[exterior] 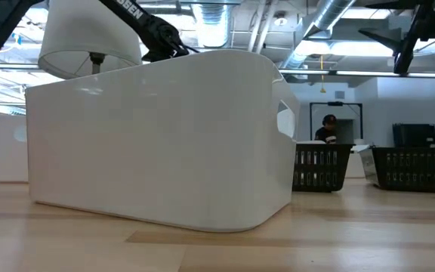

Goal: Stack baskets by color
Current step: Stack the top left black bin on top of the bottom left black bin

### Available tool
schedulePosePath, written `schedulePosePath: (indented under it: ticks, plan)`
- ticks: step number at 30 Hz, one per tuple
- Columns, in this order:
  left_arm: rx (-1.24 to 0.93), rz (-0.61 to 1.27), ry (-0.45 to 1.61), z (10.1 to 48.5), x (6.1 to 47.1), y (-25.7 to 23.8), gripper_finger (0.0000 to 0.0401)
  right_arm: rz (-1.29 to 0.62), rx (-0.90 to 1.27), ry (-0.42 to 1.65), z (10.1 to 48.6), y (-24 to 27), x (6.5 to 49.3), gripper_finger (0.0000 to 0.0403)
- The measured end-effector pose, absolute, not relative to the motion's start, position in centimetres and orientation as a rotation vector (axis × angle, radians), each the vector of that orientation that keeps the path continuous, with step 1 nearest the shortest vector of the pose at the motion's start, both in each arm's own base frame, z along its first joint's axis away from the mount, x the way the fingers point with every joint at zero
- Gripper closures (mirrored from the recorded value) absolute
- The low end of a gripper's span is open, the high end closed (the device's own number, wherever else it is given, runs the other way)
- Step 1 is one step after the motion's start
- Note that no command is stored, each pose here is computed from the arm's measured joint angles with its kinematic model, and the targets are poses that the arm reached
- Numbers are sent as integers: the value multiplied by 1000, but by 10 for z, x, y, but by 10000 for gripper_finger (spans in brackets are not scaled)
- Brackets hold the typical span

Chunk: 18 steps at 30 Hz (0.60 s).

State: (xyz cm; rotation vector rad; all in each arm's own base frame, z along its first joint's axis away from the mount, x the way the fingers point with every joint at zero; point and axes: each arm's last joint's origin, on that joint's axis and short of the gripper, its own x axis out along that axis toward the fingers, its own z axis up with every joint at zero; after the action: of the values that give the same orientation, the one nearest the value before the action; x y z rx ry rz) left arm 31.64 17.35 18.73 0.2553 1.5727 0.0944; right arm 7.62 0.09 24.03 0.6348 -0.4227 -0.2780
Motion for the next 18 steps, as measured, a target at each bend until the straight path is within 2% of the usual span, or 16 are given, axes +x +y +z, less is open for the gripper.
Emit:
schedulePosePath:
  ticks: [9, 16, 18]
  plan:
    - [264, 91, 1591, 175, 309, 177, 251, -276, 645, -425, 240, 1, 76, 178]
    - [380, 100, 1627, 175, 310, 178, 378, -276, 645, -426, 240, 1, 76, 178]
    - [427, 91, 1636, 176, 312, 175, 393, -276, 645, -425, 240, 1, 76, 178]
